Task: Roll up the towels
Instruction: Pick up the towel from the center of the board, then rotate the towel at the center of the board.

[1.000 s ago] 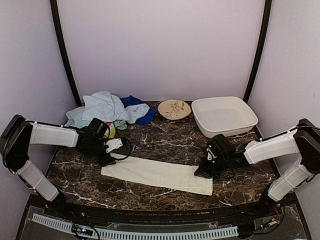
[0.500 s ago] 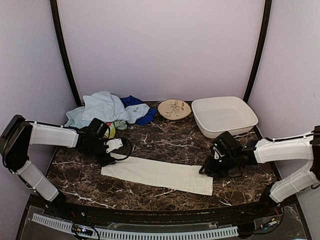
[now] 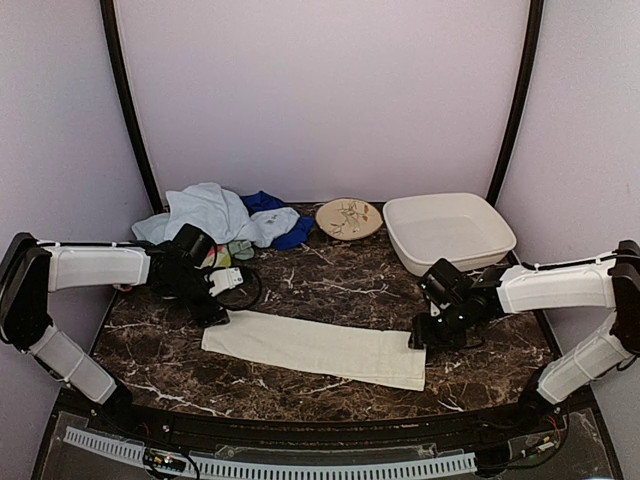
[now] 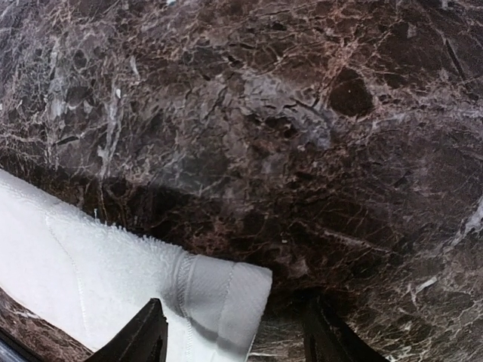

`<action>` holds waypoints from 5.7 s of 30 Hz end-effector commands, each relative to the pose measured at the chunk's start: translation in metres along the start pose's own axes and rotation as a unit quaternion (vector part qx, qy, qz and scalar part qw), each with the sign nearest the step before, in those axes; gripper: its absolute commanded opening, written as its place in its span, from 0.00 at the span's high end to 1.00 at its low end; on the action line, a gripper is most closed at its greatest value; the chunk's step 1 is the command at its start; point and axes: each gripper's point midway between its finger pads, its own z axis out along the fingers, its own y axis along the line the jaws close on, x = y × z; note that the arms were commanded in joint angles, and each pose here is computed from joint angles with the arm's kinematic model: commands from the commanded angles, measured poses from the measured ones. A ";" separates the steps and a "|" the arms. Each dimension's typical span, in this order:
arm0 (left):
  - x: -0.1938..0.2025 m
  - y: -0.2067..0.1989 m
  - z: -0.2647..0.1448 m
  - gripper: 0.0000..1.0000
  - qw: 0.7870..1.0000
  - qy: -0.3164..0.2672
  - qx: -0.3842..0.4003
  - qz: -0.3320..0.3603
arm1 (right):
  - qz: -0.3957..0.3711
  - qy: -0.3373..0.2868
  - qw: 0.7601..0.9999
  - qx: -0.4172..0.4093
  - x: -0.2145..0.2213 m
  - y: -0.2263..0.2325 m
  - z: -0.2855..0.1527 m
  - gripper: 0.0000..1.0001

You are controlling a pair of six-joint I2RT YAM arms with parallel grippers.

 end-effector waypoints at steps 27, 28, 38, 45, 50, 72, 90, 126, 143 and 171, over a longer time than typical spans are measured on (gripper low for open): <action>-0.009 -0.081 0.014 0.16 0.992 -0.004 0.067 0.105 | -0.010 -0.002 0.995 0.095 -0.022 -0.045 -0.032 1.00; -0.018 -0.087 0.010 0.15 0.992 -0.013 0.083 0.099 | -0.005 -0.003 0.994 0.110 -0.025 -0.054 -0.036 1.00; -0.063 -0.079 -0.037 0.05 0.987 -0.084 0.128 0.049 | -0.030 -0.025 0.986 0.160 -0.050 -0.064 -0.077 1.00; -0.024 -0.056 -0.026 0.06 0.991 -0.061 0.116 -0.001 | -0.065 -0.021 0.996 0.061 -0.054 0.010 -0.083 1.00; -0.006 -0.029 -0.020 0.08 0.991 -0.058 0.106 -0.057 | -0.103 -0.013 0.994 -0.022 -0.049 0.091 -0.085 1.00; 0.033 -0.016 -0.027 0.08 0.985 -0.073 0.098 -0.119 | -0.216 0.053 0.962 -0.160 -0.033 0.286 -0.032 1.00; 0.040 -0.015 -0.025 0.09 0.988 -0.063 0.088 -0.109 | -0.222 0.083 0.947 -0.218 -0.022 0.327 -0.014 1.00; -0.080 -0.064 -0.031 0.14 0.981 -0.118 0.157 -0.007 | -0.139 0.072 0.951 -0.267 -0.054 0.211 -0.001 0.92; -0.027 -0.049 0.047 0.21 0.999 0.012 0.031 0.037 | -0.094 0.116 0.973 -0.179 -0.007 0.133 0.070 1.00; -0.126 0.034 -0.044 0.03 0.991 -0.131 -0.019 0.017 | -0.233 0.077 0.927 -0.283 -0.053 0.228 -0.010 1.00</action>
